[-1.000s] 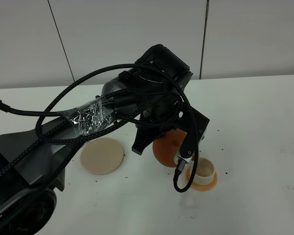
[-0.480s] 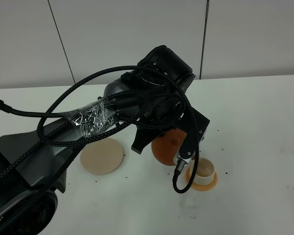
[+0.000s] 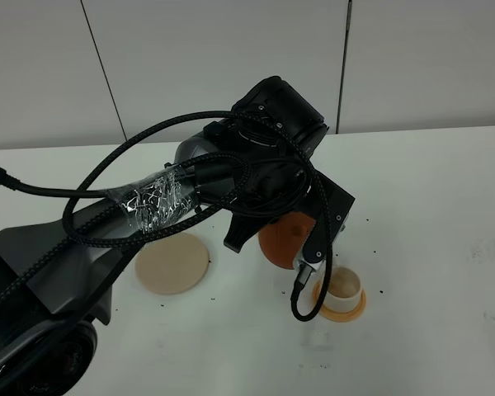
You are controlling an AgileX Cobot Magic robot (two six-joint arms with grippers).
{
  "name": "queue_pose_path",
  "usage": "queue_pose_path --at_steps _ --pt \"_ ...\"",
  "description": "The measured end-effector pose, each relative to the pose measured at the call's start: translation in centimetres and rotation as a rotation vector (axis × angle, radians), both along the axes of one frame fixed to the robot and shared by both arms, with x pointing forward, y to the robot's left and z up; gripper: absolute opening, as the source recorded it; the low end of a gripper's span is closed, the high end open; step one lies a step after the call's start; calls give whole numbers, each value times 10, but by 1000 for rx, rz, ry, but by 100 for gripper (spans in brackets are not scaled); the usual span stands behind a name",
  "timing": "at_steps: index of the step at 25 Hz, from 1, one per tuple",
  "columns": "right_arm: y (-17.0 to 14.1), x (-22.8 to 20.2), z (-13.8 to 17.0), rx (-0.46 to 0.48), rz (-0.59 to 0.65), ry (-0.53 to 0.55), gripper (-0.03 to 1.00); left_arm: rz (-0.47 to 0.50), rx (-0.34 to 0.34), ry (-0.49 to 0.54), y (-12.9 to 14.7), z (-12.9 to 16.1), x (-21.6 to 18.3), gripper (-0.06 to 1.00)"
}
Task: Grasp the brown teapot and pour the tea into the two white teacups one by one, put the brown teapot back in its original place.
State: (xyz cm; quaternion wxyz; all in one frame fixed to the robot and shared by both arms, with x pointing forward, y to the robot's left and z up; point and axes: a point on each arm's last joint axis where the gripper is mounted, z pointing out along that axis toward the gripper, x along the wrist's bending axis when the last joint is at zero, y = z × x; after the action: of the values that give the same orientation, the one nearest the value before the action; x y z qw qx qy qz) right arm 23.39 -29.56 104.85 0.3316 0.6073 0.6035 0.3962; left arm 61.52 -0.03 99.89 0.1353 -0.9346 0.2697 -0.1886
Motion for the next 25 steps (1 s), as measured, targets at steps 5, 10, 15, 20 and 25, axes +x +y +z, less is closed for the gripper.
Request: queue_pose_path --at_steps 5,10,15,20,25 --pt "0 0 0 0 0 0 15 -12 17 -26 -1 1 1 17" --pt "0 0 0 0 0 0 15 -35 16 -48 -6 2 -1 17" --pt "0 0 0 0 0 0 15 -40 13 -54 -7 2 -1 17" --pt "0 0 0 0 0 0 15 -55 29 -69 -10 3 -3 17" --pt "0 0 0 0 0 0 15 -65 34 -74 -13 4 -6 17"
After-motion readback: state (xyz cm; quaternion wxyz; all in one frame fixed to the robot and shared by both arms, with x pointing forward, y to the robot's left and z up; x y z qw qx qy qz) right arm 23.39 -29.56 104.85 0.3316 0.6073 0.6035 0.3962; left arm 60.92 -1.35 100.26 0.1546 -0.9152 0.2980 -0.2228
